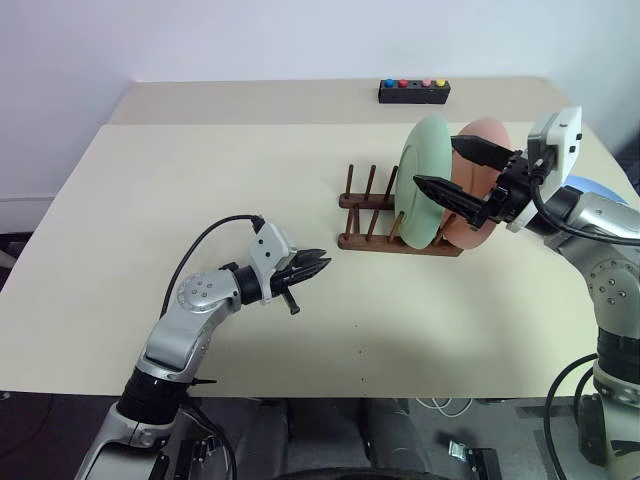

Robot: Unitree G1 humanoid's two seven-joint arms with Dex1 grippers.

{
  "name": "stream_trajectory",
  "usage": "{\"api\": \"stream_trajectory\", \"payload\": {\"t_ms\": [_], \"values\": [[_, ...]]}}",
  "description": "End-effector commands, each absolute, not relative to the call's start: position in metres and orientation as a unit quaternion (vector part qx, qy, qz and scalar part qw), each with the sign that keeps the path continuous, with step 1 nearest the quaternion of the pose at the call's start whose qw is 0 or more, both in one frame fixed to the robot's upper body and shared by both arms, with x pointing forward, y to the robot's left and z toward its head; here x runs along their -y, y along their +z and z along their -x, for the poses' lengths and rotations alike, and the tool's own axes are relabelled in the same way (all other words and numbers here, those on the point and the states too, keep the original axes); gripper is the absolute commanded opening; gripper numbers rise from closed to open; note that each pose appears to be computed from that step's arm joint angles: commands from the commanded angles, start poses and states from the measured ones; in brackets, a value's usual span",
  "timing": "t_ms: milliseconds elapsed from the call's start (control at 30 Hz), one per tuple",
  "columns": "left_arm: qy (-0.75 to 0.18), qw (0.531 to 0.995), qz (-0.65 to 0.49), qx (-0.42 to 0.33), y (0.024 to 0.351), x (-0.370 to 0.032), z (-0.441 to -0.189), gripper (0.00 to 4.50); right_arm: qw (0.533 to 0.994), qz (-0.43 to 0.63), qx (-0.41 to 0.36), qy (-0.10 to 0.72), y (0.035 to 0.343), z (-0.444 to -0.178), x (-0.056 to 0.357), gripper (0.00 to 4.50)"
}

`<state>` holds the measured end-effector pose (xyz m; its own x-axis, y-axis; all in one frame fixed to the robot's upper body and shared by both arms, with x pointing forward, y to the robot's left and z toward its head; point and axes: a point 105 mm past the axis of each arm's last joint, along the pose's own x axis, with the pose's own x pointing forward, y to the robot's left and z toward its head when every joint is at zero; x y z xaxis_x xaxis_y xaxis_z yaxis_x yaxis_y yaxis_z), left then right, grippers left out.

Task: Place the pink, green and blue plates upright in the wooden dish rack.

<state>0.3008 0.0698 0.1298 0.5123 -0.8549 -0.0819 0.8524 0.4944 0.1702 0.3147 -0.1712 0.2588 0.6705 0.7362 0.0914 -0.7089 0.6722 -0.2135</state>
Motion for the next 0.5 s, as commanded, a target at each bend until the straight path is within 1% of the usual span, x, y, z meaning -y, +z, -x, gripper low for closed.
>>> {"api": "stream_trajectory", "payload": {"t_ms": [33, 400, 500], "values": [[-0.497, 0.862, -0.100, 0.021, 0.137, -0.067, -0.300, 0.60, 0.909, 0.111, 0.106, 0.388, 0.271, -0.312, 0.175, 4.46], [-0.498, 0.861, -0.102, 0.022, 0.137, -0.066, -0.300, 0.60, 0.906, 0.148, 0.110, 0.381, 0.277, -0.306, 0.181, 4.46], [-0.497, 0.861, -0.101, 0.023, 0.137, -0.066, -0.300, 0.60, 0.906, 0.172, 0.127, 0.366, 0.288, -0.303, 0.190, 4.46]]}}
